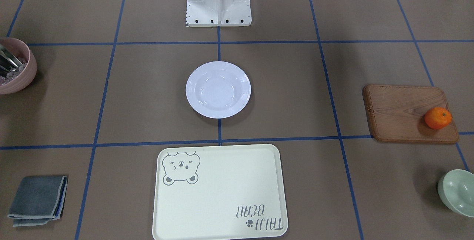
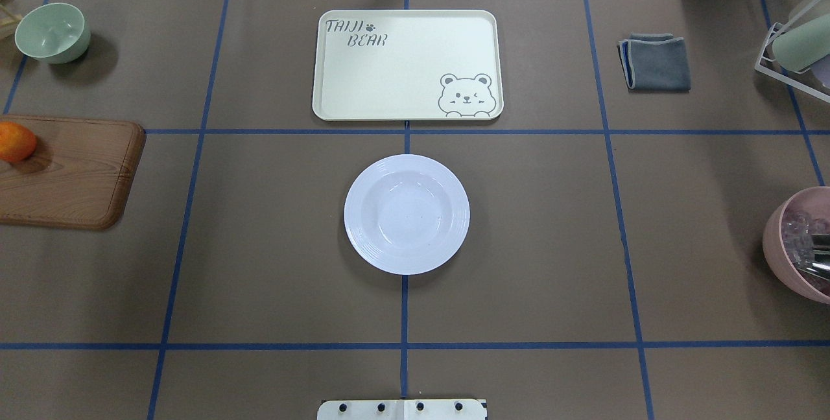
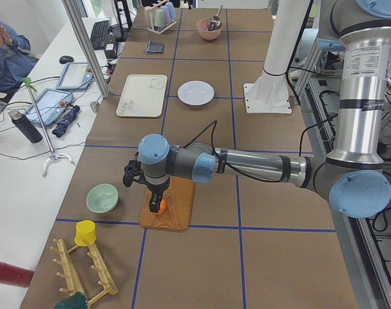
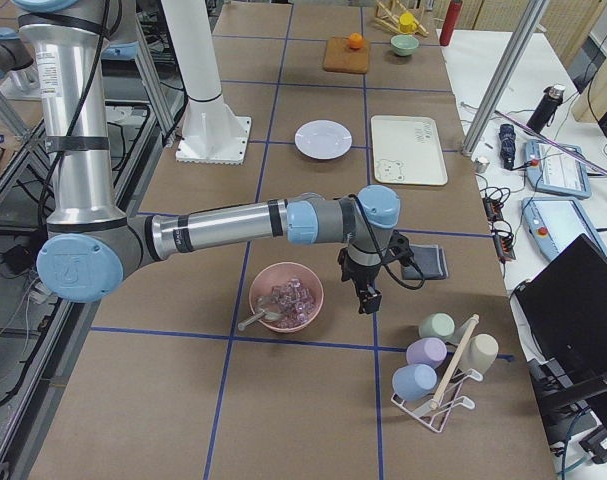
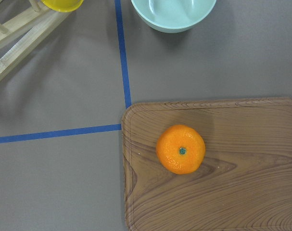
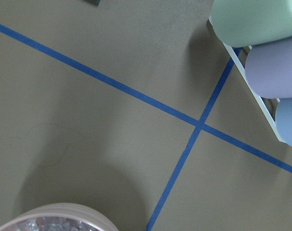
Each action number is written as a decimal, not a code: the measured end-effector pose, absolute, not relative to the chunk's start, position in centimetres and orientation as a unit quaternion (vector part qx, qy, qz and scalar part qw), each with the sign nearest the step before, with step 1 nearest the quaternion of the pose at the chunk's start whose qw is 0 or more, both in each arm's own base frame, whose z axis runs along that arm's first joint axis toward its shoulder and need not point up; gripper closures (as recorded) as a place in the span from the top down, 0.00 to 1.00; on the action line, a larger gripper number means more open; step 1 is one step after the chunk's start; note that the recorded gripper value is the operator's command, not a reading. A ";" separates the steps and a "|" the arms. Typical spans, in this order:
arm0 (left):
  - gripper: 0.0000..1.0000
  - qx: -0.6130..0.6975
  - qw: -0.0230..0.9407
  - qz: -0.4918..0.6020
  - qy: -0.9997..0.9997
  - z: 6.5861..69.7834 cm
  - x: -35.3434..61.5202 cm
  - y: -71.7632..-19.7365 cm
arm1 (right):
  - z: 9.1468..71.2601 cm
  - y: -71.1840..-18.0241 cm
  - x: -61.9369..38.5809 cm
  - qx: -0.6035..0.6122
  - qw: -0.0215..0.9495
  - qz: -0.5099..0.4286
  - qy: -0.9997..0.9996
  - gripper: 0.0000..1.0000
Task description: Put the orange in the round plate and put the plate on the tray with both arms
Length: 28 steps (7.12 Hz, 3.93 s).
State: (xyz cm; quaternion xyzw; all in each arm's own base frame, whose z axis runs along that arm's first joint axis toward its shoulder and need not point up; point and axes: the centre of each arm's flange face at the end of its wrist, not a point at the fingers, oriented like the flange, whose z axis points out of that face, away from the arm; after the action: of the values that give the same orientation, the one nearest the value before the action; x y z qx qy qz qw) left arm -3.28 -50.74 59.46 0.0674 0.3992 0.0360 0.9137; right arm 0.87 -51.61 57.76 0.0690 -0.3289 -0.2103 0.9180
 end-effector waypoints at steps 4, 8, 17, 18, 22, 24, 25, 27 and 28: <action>0.98 0.065 0.914 0.038 0.400 59.5 -3.0 -50.6 | 57.1 -51.4 0.6 0.073 0.912 -0.208 -0.345 1.00; 0.97 0.076 0.908 0.102 0.399 61.6 2.9 -52.1 | 57.4 -50.8 0.2 0.071 0.901 -0.207 -0.375 1.00; 0.97 0.052 0.921 0.156 0.353 66.7 12.7 -57.3 | 57.7 -51.2 -1.2 0.070 0.899 -0.216 -0.376 1.00; 0.97 0.047 0.922 0.154 0.353 66.7 13.4 -57.5 | 57.7 -51.2 -1.2 0.069 0.899 -0.215 -0.376 1.00; 0.60 0.035 0.922 0.158 0.352 67.3 14.8 -57.7 | 57.7 -51.2 -1.5 0.068 0.898 -0.217 -0.376 1.00; 0.00 0.032 0.922 0.158 0.351 67.7 14.9 -57.7 | 57.6 -51.3 -1.8 0.067 0.899 -0.215 -0.376 1.00; 0.00 0.031 0.923 0.157 0.351 67.7 14.9 -57.8 | 57.5 -51.4 -1.9 0.066 0.899 -0.214 -0.376 1.00; 0.00 0.035 0.923 0.126 0.363 64.4 15.7 -59.5 | 57.3 -51.5 -2.2 0.065 0.899 -0.214 -0.377 1.00; 0.00 0.036 0.920 0.083 0.381 60.4 16.4 -60.8 | 57.1 -51.7 -2.4 0.066 0.899 -0.214 -0.377 1.00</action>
State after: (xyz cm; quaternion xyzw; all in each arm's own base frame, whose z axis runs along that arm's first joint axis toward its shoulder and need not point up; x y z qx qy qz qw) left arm 16.43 -60.84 60.44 0.0357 0.3812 0.0826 0.9201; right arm -2.41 -51.70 57.11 0.0659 -0.3770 -0.2143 0.8987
